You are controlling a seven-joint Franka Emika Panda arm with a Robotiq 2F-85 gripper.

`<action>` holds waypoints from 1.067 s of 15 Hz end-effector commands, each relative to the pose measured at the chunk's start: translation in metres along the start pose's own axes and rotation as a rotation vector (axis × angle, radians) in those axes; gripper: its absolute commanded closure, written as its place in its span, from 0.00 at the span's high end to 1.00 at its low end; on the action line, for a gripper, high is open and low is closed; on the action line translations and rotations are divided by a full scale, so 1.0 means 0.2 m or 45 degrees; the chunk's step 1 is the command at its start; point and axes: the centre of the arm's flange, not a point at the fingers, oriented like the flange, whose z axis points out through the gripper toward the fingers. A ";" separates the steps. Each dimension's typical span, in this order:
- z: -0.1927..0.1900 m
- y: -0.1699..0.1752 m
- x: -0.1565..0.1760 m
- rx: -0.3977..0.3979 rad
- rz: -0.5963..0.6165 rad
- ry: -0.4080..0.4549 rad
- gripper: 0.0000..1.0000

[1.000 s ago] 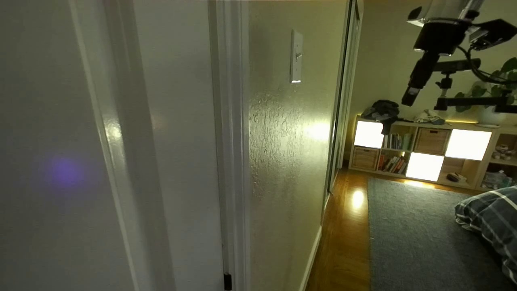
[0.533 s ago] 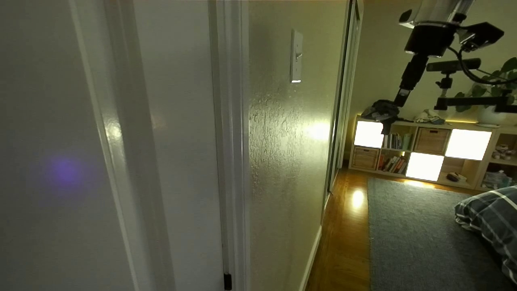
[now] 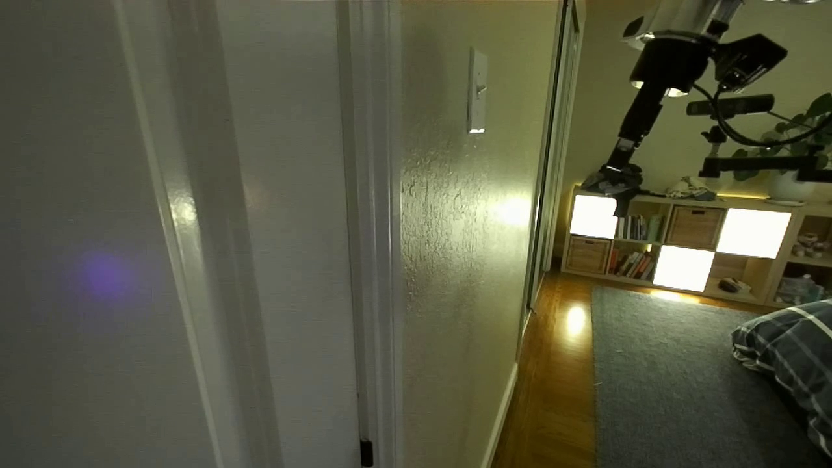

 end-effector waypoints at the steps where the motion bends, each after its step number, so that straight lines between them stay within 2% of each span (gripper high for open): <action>1: 0.01 -0.06 0.21 0.045 -0.057 0.092 1.00; 4: -0.03 -0.08 0.33 0.033 -0.108 0.160 0.99; 5: -0.05 -0.08 0.37 0.023 -0.124 0.179 0.93; 6: -0.07 -0.08 0.40 0.012 -0.142 0.197 0.73; 16: -0.33 -0.07 0.71 -0.104 -0.265 0.431 0.09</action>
